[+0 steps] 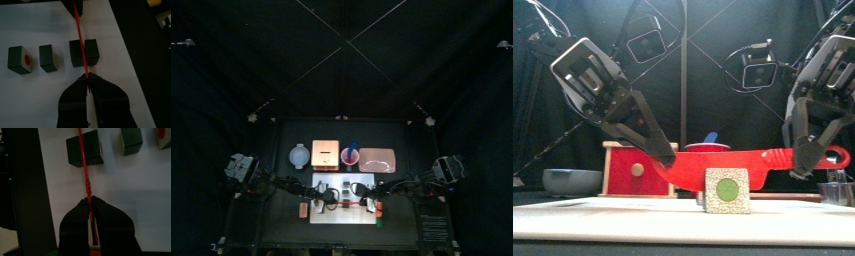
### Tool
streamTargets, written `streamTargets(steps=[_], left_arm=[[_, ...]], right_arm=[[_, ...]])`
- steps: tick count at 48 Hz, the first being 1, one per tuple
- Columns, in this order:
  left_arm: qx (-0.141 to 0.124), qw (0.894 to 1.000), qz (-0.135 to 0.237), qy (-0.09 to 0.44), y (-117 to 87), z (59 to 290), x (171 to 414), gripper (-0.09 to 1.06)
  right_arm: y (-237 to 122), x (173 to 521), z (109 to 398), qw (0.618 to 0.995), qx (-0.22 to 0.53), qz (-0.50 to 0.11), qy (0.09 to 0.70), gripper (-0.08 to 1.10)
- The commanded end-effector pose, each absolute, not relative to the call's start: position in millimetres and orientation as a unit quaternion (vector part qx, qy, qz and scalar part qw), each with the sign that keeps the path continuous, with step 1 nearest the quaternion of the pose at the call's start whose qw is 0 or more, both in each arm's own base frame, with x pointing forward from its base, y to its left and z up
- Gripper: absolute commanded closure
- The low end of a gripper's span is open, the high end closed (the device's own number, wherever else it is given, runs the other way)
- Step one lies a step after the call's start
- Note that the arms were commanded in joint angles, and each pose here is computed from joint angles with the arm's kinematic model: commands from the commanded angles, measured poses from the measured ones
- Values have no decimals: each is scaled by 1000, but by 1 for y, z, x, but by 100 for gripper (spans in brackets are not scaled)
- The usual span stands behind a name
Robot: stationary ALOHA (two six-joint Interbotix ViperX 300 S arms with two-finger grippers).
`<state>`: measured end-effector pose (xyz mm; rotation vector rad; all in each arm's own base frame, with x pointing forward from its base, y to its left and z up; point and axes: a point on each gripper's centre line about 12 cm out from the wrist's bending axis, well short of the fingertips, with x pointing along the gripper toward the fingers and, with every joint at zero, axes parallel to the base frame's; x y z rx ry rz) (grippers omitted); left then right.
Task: Place sushi on board then cut the sushi with the knife then place the pieces on the plate
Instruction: Cut the sushi into 4 pieces
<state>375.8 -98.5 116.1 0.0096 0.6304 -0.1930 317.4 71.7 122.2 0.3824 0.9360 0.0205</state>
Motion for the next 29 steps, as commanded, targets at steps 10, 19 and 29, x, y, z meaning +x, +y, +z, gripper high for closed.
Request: streamTargets(steps=[10, 19, 29], left_arm=[[6, 948, -103, 301, -106, 119, 382, 58], [5, 948, -109, 300, -113, 121, 381, 58], [-11, 948, -109, 298, -120, 125, 379, 58]], right_arm=[[79, 322, 121, 873, 192, 12, 448, 70], [86, 324, 122, 874, 192, 18, 446, 70], [95, 325, 125, 873, 198, 28, 444, 70]])
